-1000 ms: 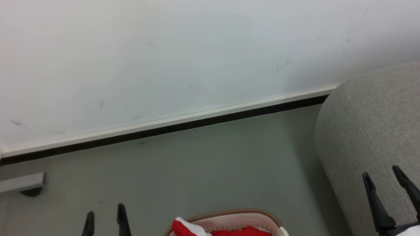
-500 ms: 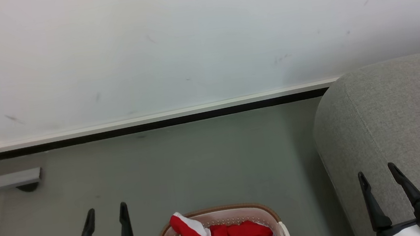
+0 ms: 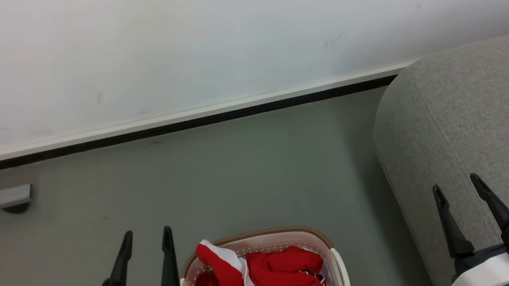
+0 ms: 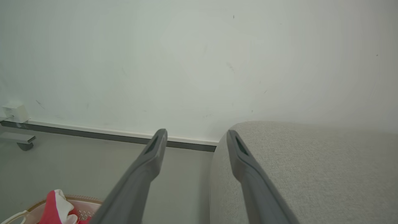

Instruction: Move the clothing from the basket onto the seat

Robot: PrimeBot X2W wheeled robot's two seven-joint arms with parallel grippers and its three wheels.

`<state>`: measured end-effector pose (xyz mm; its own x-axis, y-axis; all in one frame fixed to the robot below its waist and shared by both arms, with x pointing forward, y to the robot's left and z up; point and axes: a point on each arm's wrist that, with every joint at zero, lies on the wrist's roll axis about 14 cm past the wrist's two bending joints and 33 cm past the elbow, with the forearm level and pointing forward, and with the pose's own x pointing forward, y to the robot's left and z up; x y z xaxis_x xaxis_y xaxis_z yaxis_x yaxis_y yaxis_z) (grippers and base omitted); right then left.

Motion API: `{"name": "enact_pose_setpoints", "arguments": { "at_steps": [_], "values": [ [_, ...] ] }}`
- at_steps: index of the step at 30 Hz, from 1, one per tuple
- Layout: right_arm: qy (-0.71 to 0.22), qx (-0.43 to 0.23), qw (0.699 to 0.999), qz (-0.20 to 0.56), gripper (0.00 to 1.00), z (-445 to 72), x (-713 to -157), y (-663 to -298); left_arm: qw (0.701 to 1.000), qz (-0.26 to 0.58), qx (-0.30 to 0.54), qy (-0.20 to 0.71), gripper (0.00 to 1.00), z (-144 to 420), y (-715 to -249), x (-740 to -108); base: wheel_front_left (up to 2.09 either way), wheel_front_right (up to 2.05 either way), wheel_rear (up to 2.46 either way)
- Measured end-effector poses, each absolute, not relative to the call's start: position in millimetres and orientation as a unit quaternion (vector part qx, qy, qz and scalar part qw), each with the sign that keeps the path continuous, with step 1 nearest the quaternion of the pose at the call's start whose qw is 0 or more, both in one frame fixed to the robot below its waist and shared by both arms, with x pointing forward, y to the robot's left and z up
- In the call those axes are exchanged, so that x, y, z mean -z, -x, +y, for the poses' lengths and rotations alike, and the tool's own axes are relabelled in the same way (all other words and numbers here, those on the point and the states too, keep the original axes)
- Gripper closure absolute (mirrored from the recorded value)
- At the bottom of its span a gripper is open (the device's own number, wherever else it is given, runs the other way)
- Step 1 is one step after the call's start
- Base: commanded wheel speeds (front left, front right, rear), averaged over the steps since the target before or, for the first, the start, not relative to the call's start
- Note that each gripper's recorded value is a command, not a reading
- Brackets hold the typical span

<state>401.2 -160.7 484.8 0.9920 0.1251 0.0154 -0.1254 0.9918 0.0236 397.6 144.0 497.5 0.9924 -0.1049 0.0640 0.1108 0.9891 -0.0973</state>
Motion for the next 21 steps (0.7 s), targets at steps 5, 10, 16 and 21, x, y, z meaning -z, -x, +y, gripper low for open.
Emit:
{"name": "enact_pose_setpoints", "arguments": {
  "at_steps": [5,10,16,21],
  "values": [
    [-0.012,-0.06,0.998,-0.001,0.0,-163,-478,-415,0.994,-0.003,0.098,0.048,0.0,120,-415,-478,0.0,0.0,0.0],
    [-0.009,-0.062,0.998,0.001,0.0,-163,-471,-436,0.985,0.054,0.161,0.036,0.0,85,-429,-437,0.0,0.0,0.0],
    [0.002,-0.07,0.998,0.002,0.0,-159,-459,-465,0.964,0.129,0.231,0.016,0.0,48,-442,-380,0.0,0.0,0.0],
    [0.013,-0.078,0.997,-0.002,0.0,-155,-448,-487,0.941,0.201,0.273,-0.001,0.0,30,-444,-324,0.0,0.0,0.0]
  ]
}}
